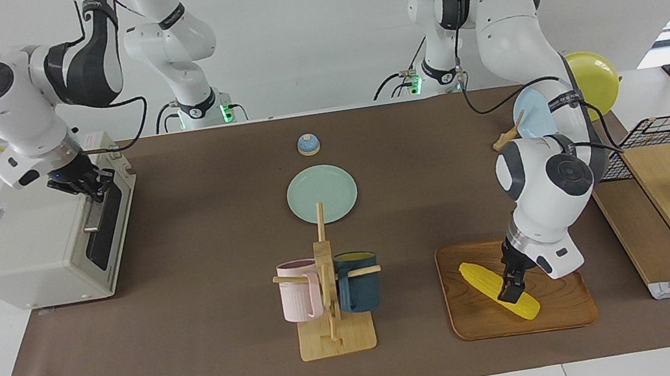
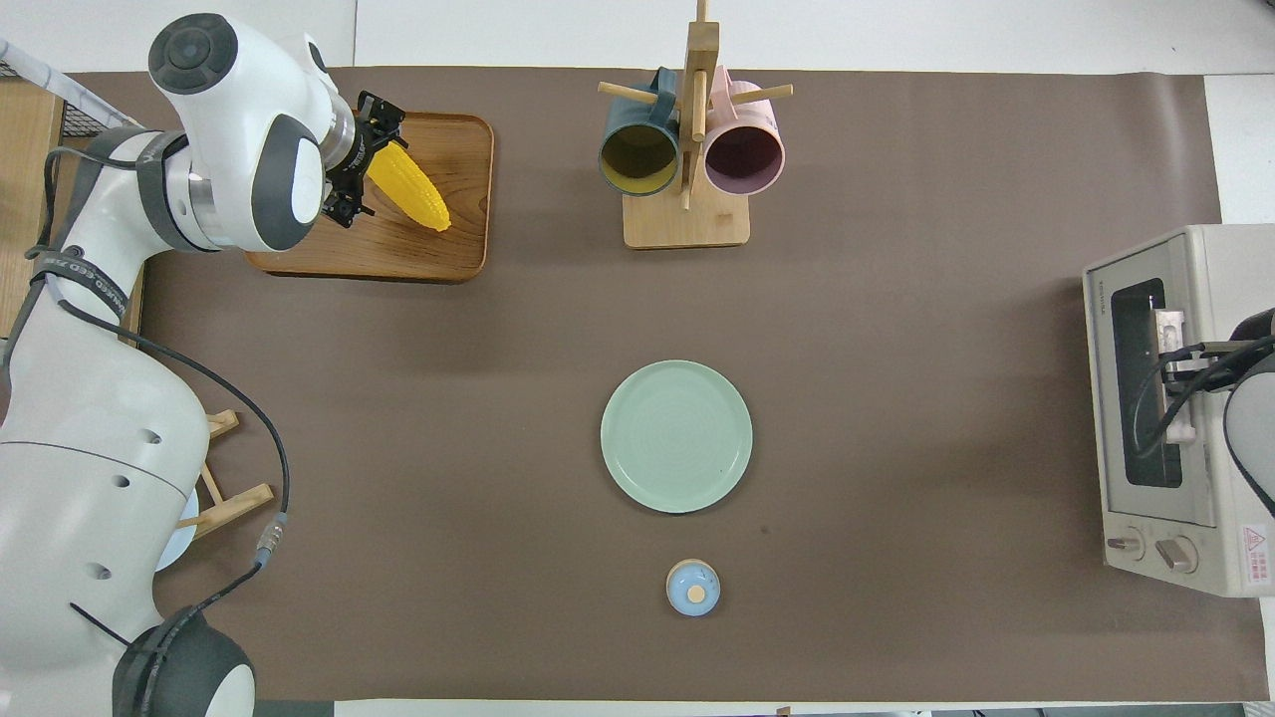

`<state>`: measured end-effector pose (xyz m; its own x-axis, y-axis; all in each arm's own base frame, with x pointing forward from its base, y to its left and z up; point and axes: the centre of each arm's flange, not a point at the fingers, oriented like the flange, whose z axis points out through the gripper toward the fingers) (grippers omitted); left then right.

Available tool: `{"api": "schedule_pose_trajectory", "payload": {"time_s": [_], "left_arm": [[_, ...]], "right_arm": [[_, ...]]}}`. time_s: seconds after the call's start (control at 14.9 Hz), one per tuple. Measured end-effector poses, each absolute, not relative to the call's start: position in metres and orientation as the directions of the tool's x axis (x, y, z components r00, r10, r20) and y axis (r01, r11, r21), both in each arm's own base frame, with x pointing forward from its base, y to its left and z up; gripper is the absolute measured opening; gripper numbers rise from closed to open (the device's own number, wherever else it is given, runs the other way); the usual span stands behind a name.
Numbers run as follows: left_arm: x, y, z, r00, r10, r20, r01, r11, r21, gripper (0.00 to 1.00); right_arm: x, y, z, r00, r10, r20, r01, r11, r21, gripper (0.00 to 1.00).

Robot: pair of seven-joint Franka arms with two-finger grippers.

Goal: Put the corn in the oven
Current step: 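Grasp the yellow corn with the left gripper and lift it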

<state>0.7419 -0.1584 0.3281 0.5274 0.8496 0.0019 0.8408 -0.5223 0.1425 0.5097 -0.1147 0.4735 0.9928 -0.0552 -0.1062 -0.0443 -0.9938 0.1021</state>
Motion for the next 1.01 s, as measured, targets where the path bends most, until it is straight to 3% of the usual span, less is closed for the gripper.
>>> {"api": "schedule_pose_trajectory", "payload": {"time_s": [0.61,1.01], "left_arm": [[0.734,-0.174,0.316,0.545,0.839,-0.003,0.832,-0.54,0.127,0.98],[0.734,-0.171,0.313,0.546,0.838,0.006,0.832,-0.543,0.116,0.89]], "right_arm": [[0.509,-0.115,0.473,0.993,-0.053,-0.107,-0.042,-0.994,0.102,0.01],[0.509,-0.115,0.473,0.993,-0.038,-0.109,-0.027,-0.995,0.1,0.01]]}}
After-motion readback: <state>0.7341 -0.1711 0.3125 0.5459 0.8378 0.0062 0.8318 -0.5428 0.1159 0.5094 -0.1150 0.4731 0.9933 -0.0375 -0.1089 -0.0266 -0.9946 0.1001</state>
